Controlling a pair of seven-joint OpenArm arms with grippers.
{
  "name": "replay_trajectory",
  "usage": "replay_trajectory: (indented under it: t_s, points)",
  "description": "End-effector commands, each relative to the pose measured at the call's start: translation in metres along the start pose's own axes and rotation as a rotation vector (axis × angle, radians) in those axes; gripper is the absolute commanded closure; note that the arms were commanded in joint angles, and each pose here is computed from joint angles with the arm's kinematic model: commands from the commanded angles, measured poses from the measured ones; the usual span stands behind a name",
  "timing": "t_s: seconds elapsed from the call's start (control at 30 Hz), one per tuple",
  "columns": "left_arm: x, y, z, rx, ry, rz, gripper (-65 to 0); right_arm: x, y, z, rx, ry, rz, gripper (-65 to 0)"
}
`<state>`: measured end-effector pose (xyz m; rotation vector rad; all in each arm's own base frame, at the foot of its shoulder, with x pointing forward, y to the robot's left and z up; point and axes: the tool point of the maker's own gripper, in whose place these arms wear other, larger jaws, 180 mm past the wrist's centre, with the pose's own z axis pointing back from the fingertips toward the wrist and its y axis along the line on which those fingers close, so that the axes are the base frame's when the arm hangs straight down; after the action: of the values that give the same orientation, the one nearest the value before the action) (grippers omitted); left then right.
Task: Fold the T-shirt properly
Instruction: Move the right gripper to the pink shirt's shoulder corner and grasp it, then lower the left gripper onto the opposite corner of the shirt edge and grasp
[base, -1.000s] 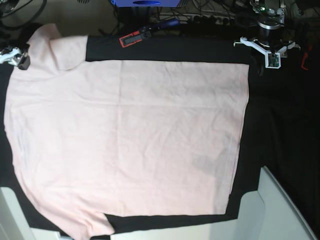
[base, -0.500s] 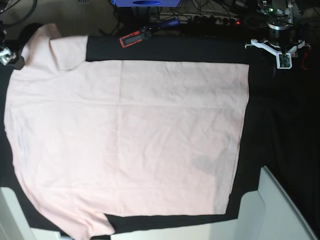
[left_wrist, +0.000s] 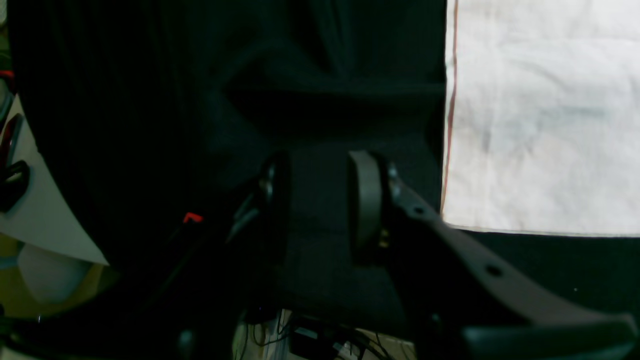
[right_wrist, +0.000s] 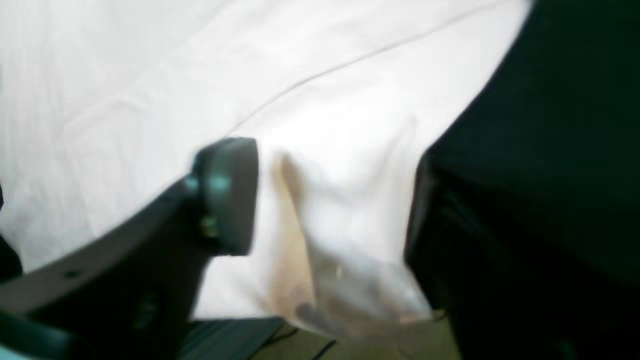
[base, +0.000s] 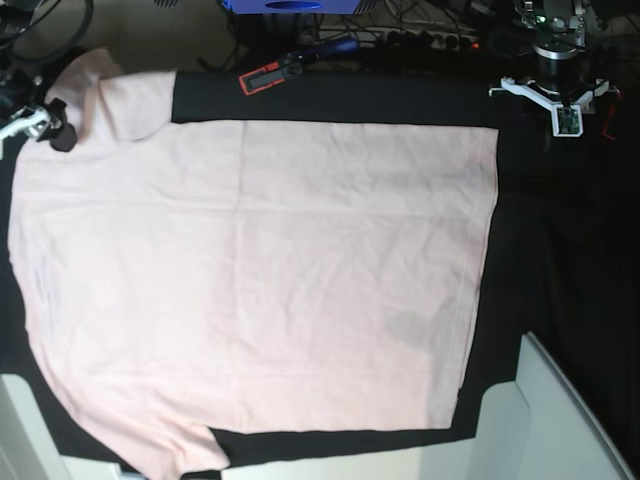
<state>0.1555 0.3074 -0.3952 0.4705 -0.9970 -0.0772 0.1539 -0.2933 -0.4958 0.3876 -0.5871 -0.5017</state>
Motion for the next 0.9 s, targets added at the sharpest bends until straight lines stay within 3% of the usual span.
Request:
replay_trajectory:
  t_s: [0.0,0.1,0.2,0.23,0.37,0.47,0.6,0.87]
  points:
    - [0.008,0.006,0.001,0.014,-0.033,-0.009,-20.2,-0.014,-0.002,0.0,-0.014,0.071,0.012,-29.5]
    - [0.002,0.006,0.001,0.013,-0.02,-0.007,-20.3,-0.015,-0.003,0.0,-0.014,0.074,0.01,-19.2]
    - [-0.007,0.004,-0.003,0.012,0.005,0.001,-20.7,-0.018,-0.003,-0.001,-0.016,0.086,0.009,-1.9]
    - [-0.012,0.003,-0.003,0.007,0.017,0.002,-22.0,-0.019,-0.004,-0.001,-0.016,0.089,0.007,0.0]
    - [-0.026,-0.019,-0.001,-0.102,0.052,0.039,-35.8,-0.019,-0.004,-0.001,-0.016,0.089,0.007,0.0]
    - [-0.031,-0.023,0.0,-0.122,0.063,0.166,-41.3,-0.019,-0.003,-0.001,-0.015,0.089,0.006,0.0]
    - [-0.036,-0.025,0.0,-0.138,0.074,0.288,-42.7,-0.02,-0.003,-0.001,-0.016,0.09,0.007,0.0]
    - [-0.048,-0.041,-0.015,-0.173,0.099,0.345,-42.7,-0.02,-0.003,-0.001,-0.016,0.09,0.007,0.0]
